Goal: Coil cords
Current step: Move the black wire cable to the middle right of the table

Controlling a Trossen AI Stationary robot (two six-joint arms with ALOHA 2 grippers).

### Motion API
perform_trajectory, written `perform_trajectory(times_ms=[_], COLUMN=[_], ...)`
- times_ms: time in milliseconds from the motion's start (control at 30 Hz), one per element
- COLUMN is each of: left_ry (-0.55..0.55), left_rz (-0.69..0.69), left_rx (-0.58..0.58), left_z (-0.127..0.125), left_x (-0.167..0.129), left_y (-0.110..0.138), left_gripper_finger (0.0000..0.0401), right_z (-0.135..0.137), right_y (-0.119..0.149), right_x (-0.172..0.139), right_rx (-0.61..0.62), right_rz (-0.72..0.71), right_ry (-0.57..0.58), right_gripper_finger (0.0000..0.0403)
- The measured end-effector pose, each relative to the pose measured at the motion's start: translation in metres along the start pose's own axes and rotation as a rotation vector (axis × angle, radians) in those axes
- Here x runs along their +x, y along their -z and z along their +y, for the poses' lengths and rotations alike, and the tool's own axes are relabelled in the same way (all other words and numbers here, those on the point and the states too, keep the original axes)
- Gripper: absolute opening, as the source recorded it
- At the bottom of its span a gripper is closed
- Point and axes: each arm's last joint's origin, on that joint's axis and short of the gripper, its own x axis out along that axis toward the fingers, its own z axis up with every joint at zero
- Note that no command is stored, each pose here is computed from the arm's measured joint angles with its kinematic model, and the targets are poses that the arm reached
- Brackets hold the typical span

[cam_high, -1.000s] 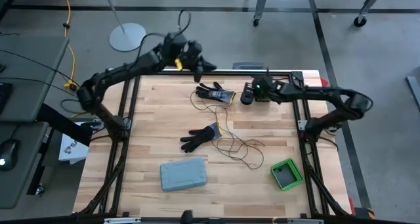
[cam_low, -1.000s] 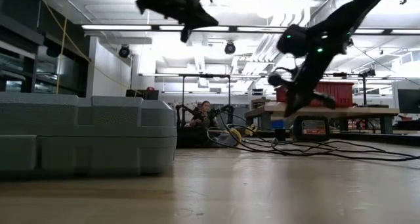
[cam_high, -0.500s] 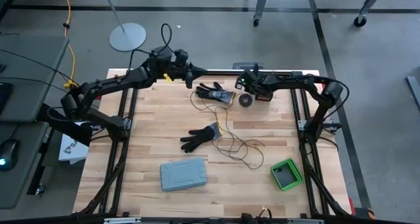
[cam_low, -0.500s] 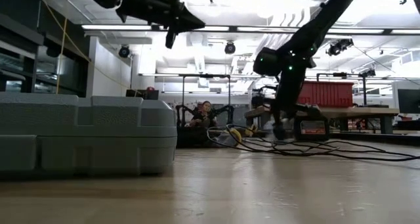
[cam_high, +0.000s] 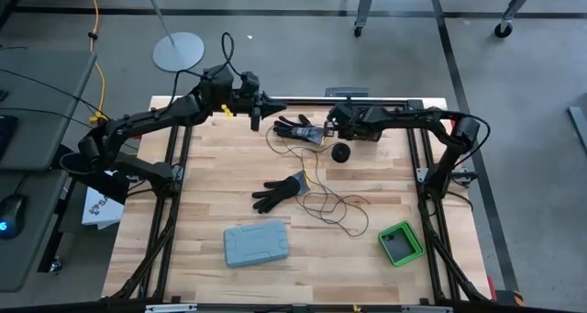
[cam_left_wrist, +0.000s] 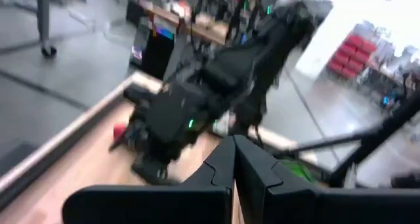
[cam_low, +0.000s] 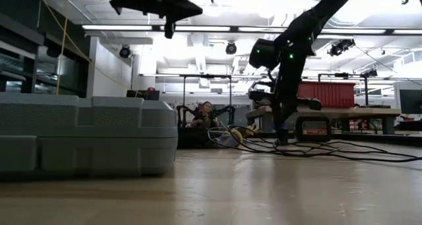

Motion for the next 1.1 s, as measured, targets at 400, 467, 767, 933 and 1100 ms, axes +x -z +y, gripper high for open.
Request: perform_trajectory(times_ms=[400,467,767,933,1100], left_ry=[0.049,0.081,0.11,0.022,0.104], left_rz=[0.34,0.36,0.264,0.211,0.331], left_rx=[0.052,0.021,-0.135,-0.133,-0.222], left_z=[-0.028,-0.035,-0.052,-0.042,-0.026], left_x=[0.002,0.005,0.017,0.034,0.07], left_y=[0.043,0.058,0.115,0.116,0.123], left_gripper_finger=[0.0,0.0,0.0,0.0,0.0002], right_z=[0.019,0.026,0.016,-0.023,-0.041], right_y=[0.07,0.087,0.128,0.125,0.119], right_x=[-0.021,-0.029,-0.118,-0.156,-0.154], right_rx=[-0.21,-0.242,-0.275,-0.356,-0.352], right_rz=[0.146,0.191,0.023,0.07,0.162], right_ry=[-0.004,-0.062,-0.197,-0.106,-0.061], right_gripper_finger=[0.0,0.0,0.0,0.0,0.0])
